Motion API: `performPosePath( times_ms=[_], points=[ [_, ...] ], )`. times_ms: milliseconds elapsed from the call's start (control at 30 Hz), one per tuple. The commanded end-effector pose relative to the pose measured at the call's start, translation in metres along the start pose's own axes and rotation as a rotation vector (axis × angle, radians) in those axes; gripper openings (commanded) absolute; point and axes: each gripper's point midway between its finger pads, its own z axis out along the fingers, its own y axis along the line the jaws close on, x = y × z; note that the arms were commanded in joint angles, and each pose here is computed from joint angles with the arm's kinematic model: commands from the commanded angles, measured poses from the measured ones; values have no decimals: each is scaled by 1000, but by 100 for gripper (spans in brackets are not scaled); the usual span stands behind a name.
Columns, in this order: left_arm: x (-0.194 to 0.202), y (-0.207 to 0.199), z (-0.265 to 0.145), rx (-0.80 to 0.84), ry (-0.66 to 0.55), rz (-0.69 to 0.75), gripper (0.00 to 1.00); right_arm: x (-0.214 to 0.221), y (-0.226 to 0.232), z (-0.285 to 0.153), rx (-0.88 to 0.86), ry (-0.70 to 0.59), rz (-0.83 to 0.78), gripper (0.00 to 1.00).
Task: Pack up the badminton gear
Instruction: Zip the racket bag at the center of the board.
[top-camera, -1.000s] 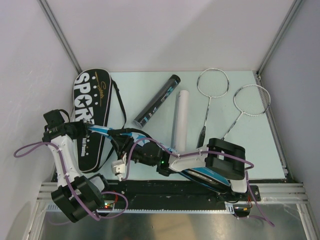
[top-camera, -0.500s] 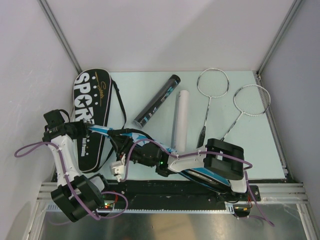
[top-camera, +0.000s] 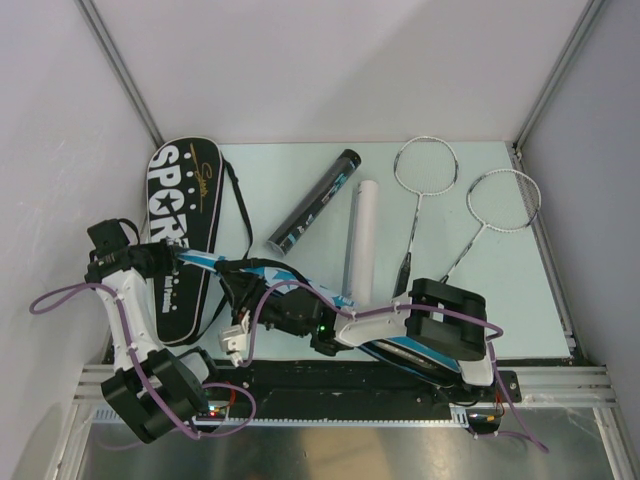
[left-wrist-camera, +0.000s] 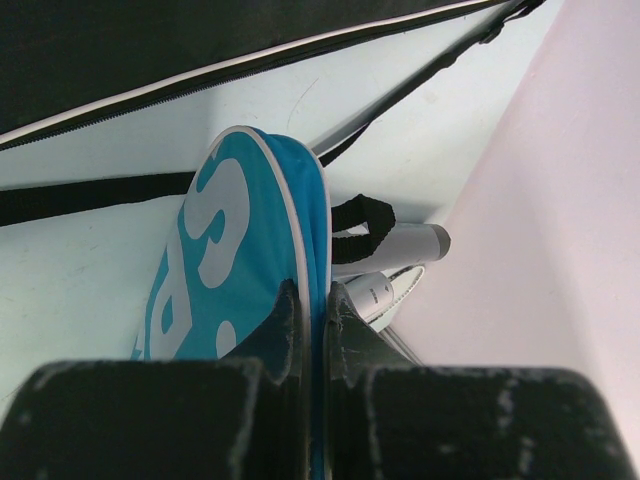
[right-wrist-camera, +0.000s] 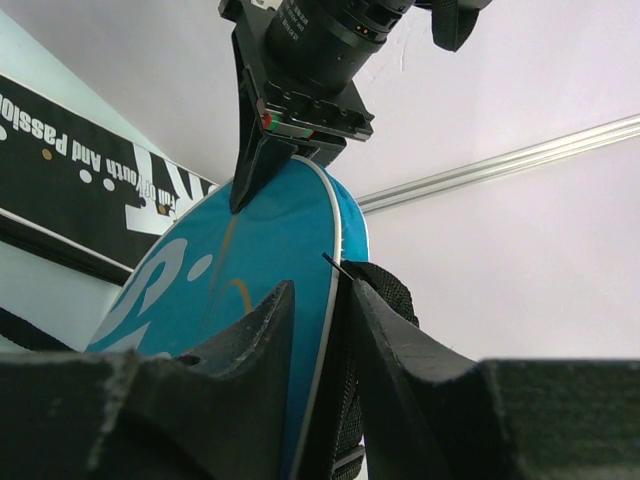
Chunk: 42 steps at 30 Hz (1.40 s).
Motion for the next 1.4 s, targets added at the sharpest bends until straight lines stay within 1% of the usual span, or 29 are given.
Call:
performPosePath(
  times_ms=[0,133,233,267,533,633,733,867,1033,1133,1233,1367],
  points=[
    [8,-11,-7,41,54,-38,0,-11,-30,6,111,-22,-14,33],
    [7,-13,-8,46,49,-38,0,-12,-30,7,114,-26,-21,34],
    [7,-12,-8,46,50,-38,0,-14,-29,7,113,-31,-24,26],
    [8,-13,-8,46,50,-38,0,-14,-29,7,112,-31,-25,25],
    [8,-12,-7,44,55,-38,0,-16,-28,7,133,-32,-33,36],
    [8,-13,-8,48,53,-36,0,-15,-28,8,129,-34,-33,38],
    [8,-12,-8,47,52,-38,0,-15,-28,9,128,-35,-39,37],
    [9,-12,-7,42,59,-40,0,-17,-31,8,132,-34,-47,30],
    [9,-12,-7,44,62,-39,0,-21,-30,8,139,-35,-63,29],
    [9,-13,-8,48,60,-37,0,-24,-30,8,142,-39,-67,26],
    [9,-13,-8,47,59,-36,0,-24,-32,7,147,-38,-67,28],
    [9,-12,-7,44,62,-37,0,-23,-34,7,149,-34,-70,34]
  ],
)
